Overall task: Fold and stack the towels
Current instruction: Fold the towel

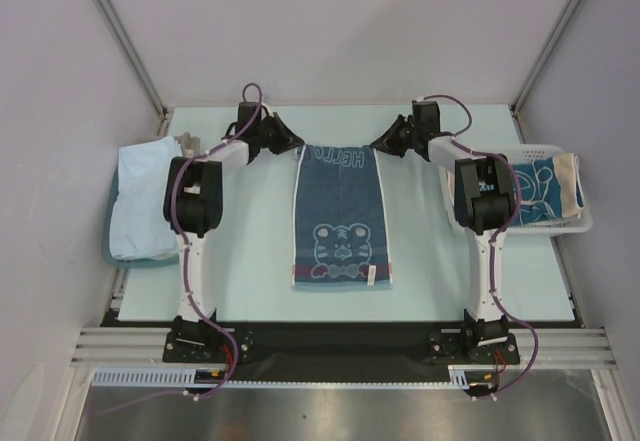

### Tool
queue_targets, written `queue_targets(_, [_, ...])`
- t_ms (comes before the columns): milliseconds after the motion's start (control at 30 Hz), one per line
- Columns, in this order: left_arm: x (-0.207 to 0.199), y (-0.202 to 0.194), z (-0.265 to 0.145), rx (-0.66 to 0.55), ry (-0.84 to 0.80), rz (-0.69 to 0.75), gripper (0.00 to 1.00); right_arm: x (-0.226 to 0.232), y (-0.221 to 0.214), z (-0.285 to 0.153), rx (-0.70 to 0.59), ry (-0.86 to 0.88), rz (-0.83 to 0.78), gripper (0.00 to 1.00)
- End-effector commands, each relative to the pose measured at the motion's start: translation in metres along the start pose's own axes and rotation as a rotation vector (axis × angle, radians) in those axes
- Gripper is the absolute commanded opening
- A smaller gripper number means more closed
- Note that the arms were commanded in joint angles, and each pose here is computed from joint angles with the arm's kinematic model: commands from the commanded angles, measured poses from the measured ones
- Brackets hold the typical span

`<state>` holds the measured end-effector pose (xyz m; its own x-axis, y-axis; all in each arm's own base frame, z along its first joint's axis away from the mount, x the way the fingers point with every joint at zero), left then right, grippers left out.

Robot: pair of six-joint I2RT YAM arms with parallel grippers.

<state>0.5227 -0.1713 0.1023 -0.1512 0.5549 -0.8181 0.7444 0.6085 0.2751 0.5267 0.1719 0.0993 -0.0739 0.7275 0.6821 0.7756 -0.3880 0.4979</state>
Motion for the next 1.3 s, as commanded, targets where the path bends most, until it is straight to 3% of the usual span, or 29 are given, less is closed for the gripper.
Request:
queue_targets(0, [-0.036, 0.026, -0.018, -0.05, -0.155, 0.065, 0.0, 0.016, 0.016, -0.016, -0.047, 0.01, -0.098, 0.0])
queue_targets(200, [-0.05, 0.015, -0.049, -0.062, -0.223, 0.135, 0.0, 0.029, 0.013, -0.046, -0.105, -0.009, -0.218, 0.0])
queue_targets(367, [-0.031, -0.008, -0.061, -0.051, -0.189, 0.128, 0.01, 0.031, -0.009, -0.063, -0.133, -0.035, -0.297, 0.0])
queue_targets(400, [-0.027, -0.009, -0.06, -0.048, -0.179, 0.123, 0.04, 0.031, -0.012, -0.065, -0.129, -0.038, -0.307, 0.0])
queue_targets(433, [-0.023, -0.01, -0.058, -0.046, -0.167, 0.119, 0.21, 0.031, -0.015, -0.065, -0.121, -0.04, -0.312, 0.0])
queue_targets(567, [-0.018, -0.008, -0.047, -0.046, -0.123, 0.107, 0.36, 0.023, -0.024, -0.059, -0.093, -0.042, -0.307, 0.0])
queue_targets(900, [-0.013, 0.0, -0.005, -0.025, -0.05, 0.09, 0.41, 0.017, -0.022, -0.042, -0.071, -0.041, -0.283, 0.01])
queue_targets(1267, [0.002, -0.003, -0.001, -0.032, 0.036, 0.085, 0.45, 0.015, -0.019, -0.037, -0.073, -0.041, -0.275, 0.01])
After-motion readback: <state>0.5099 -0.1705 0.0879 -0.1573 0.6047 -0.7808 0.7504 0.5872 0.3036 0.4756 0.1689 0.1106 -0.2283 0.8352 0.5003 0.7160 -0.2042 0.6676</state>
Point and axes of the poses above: each gripper's point midway between its finger pads, its own z axis out along the fingers, its own x axis along the line the jaws close on, y = z × x, the point moved 6 cm from there along -z, back along the fingers, and after that the axes turned 12 degrees about -z, right-handed, at the moved point
